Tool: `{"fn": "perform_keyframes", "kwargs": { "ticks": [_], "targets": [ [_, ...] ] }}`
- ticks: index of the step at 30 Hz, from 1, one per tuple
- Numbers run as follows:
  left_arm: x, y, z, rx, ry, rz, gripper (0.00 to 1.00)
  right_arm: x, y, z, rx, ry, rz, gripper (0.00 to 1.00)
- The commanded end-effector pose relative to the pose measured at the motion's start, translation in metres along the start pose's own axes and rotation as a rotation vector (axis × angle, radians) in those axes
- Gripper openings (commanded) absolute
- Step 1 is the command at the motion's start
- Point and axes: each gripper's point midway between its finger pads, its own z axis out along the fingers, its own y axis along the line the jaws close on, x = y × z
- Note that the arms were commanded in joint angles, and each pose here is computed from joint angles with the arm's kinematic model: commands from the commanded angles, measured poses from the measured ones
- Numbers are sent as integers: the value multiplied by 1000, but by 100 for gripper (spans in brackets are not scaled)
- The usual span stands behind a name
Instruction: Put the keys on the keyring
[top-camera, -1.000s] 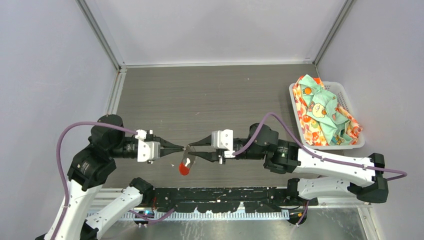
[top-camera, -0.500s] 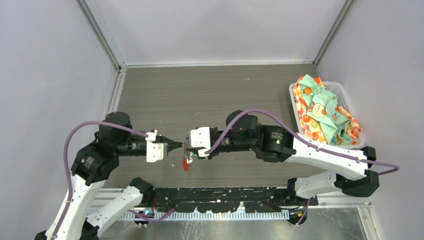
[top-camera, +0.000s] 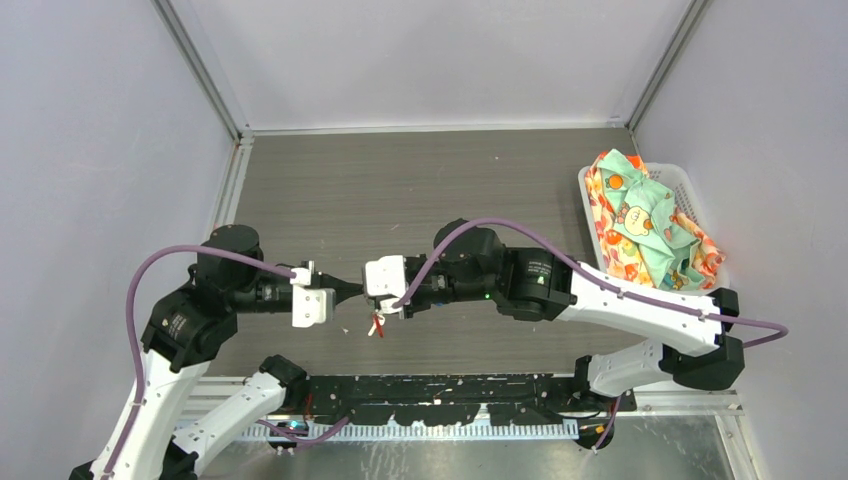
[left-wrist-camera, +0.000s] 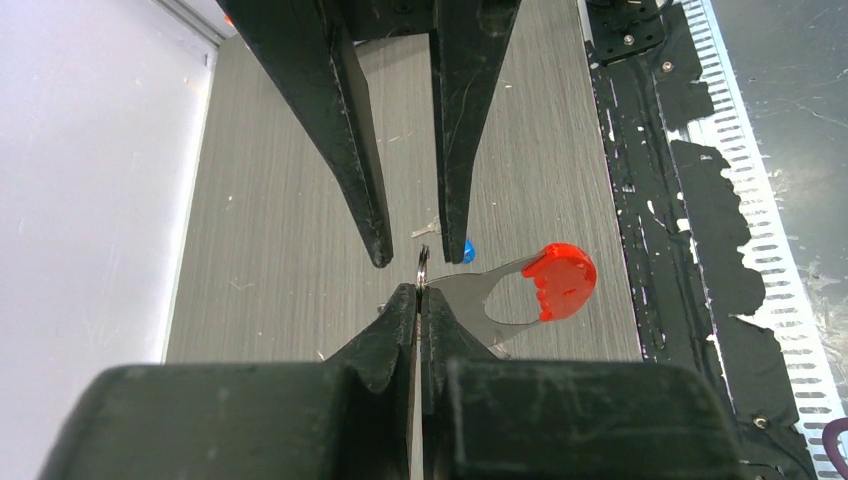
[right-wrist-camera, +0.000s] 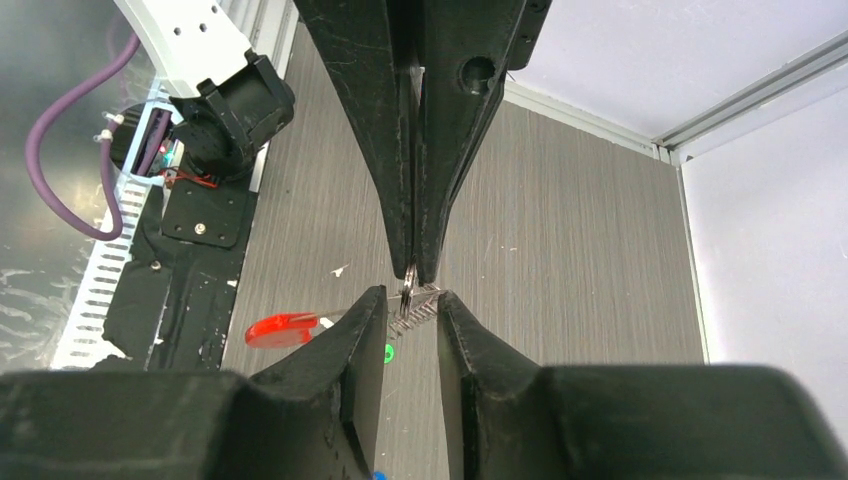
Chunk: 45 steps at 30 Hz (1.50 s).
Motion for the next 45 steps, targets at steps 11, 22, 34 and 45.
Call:
{"fn": "perform_keyframes", "kwargs": {
  "ticks": [11,22,34,45],
  "targets": [
    [-16,2,-3,1,-47,32,0,-23,-19,-1,68,-68,-18,1],
    [-21,-4,-8,-20,-61,-72,26,-41,-20,-34,108,-347,122,1],
    [-47,8,-1,-21,-169,-238,21,-51,-12,-41,60,-507,211,1],
    [-44,9,-1,-30,-152,-287,20,-53,-10,-46,56,-556,228,1]
  ]
}}
